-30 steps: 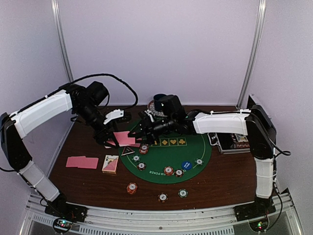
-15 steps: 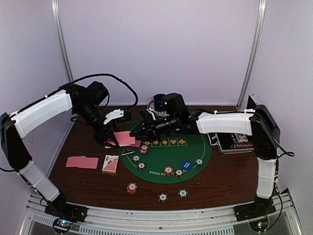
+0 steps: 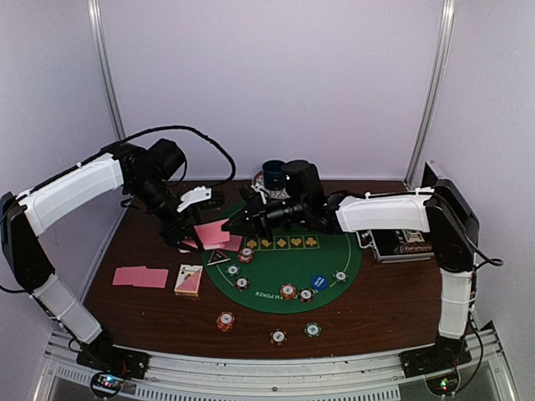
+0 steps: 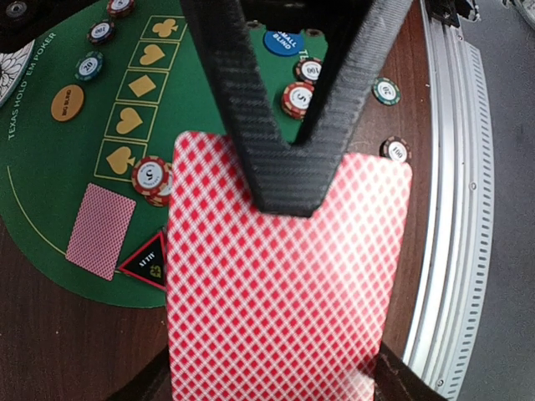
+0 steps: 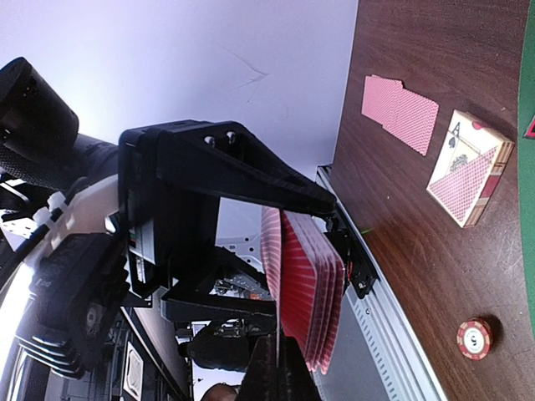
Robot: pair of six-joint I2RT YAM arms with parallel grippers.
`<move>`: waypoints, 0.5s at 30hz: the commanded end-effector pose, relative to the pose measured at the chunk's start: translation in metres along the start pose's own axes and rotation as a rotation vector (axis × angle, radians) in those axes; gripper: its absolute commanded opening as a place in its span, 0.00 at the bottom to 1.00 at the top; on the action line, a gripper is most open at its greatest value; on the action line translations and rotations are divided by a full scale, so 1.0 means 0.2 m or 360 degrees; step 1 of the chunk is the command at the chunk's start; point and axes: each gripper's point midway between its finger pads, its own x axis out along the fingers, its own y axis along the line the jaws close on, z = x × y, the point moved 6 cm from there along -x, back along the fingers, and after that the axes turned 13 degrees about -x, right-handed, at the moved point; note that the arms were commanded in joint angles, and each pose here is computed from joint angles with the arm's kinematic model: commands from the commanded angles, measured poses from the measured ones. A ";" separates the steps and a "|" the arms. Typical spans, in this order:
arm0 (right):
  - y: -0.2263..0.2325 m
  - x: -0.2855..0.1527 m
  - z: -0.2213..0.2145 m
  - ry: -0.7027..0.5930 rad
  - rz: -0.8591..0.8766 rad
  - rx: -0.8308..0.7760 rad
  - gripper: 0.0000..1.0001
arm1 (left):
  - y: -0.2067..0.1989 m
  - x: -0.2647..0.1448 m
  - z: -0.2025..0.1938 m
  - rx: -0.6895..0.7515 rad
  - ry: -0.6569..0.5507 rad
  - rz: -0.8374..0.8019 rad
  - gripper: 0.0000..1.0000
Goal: Distribute texas hold em gaming equipment
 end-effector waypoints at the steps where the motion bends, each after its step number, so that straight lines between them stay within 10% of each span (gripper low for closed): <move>1: 0.06 -0.06 0.05 -0.0056 0.0083 -0.0042 0.00 | -0.01 -0.03 0.02 0.0035 -0.0063 0.0009 0.00; 15: -0.11 -0.45 0.26 -0.0266 -0.0103 -0.0022 0.00 | -0.01 -0.03 0.00 0.0036 -0.0049 0.0016 0.00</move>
